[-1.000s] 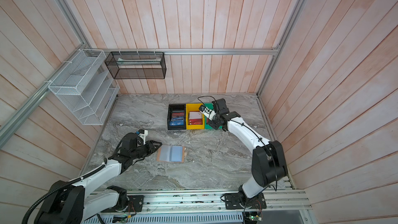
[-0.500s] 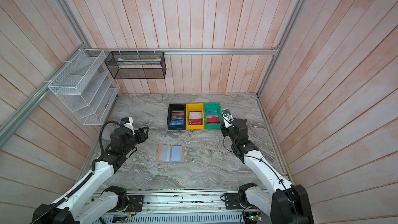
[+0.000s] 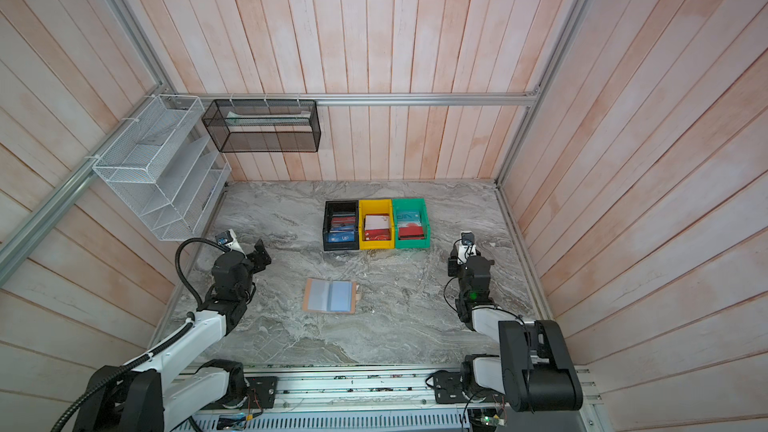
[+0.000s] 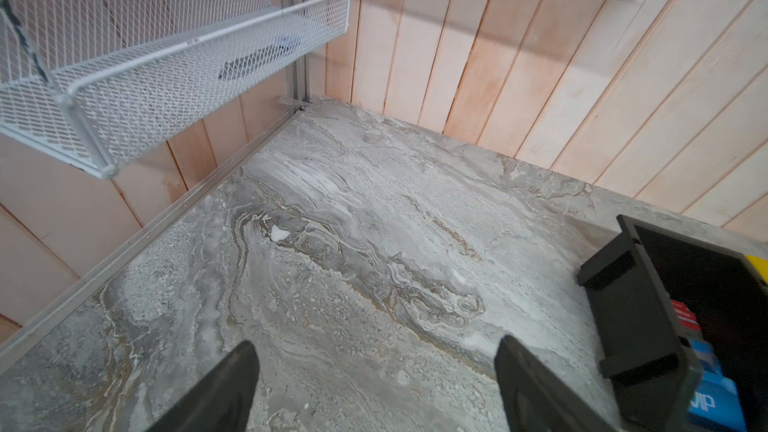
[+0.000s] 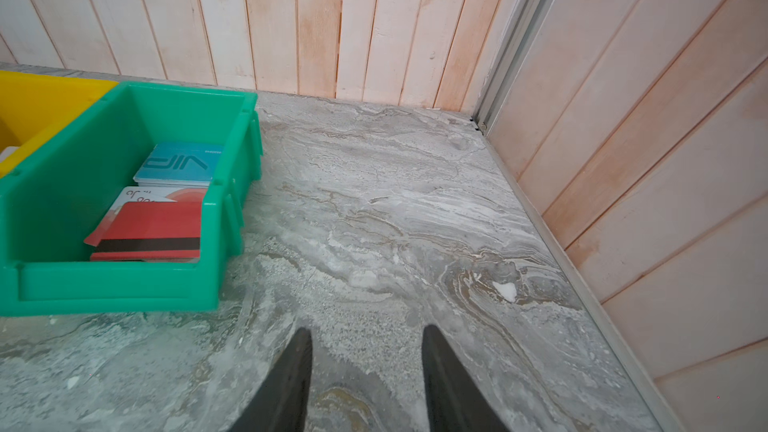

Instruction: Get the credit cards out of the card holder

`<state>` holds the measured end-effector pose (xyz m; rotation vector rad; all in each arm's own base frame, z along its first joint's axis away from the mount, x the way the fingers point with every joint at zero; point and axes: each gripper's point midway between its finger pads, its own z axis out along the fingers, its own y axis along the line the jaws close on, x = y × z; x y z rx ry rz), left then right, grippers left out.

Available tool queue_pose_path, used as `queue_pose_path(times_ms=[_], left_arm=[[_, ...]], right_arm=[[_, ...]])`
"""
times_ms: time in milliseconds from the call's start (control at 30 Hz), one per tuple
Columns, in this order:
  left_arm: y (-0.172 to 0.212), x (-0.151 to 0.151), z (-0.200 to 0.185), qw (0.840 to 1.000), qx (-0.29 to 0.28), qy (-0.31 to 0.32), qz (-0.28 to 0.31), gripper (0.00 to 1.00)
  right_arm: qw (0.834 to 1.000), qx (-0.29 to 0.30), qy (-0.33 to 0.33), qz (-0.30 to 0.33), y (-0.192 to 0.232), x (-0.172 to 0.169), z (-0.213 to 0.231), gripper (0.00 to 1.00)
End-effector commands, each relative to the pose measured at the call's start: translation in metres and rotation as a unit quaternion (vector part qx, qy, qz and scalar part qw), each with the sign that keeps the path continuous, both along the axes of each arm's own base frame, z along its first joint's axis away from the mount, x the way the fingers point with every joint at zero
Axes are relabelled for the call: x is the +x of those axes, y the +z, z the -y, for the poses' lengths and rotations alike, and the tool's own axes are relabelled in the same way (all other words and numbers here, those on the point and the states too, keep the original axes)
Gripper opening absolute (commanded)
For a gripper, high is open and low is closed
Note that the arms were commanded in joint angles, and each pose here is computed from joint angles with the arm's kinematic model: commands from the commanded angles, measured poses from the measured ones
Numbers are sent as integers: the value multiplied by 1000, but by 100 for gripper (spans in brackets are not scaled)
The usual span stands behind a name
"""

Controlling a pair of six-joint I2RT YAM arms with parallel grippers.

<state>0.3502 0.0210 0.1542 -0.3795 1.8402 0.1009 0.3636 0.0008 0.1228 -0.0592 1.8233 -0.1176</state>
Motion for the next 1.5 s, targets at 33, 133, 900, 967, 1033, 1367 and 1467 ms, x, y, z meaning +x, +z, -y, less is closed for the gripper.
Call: queue_pose_path(times_ms=[33, 133, 900, 967, 1033, 1367, 1467], left_arm=[[1, 5, -16, 999, 37, 32, 18, 100], [-8, 9, -19, 998, 47, 34, 23, 100], [-23, 29, 5, 989, 75, -95, 85, 100], [-22, 33, 3, 989, 72, -94, 90, 100], [-26, 36, 1, 991, 64, -91, 72, 100], [-25, 37, 1, 991, 66, -94, 74, 100], [-26, 37, 1, 991, 66, -94, 73, 100]], right_arm=[[998, 19, 10, 51, 19, 15, -5, 45], [999, 24, 5, 43, 10, 23, -3, 45], [997, 55, 3, 59, 3, 13, 9, 51], [997, 55, 3, 58, 3, 13, 9, 51], [997, 56, 2, 58, 3, 13, 10, 51], [997, 57, 2, 58, 3, 13, 10, 64], [997, 57, 2, 58, 2, 13, 10, 68]])
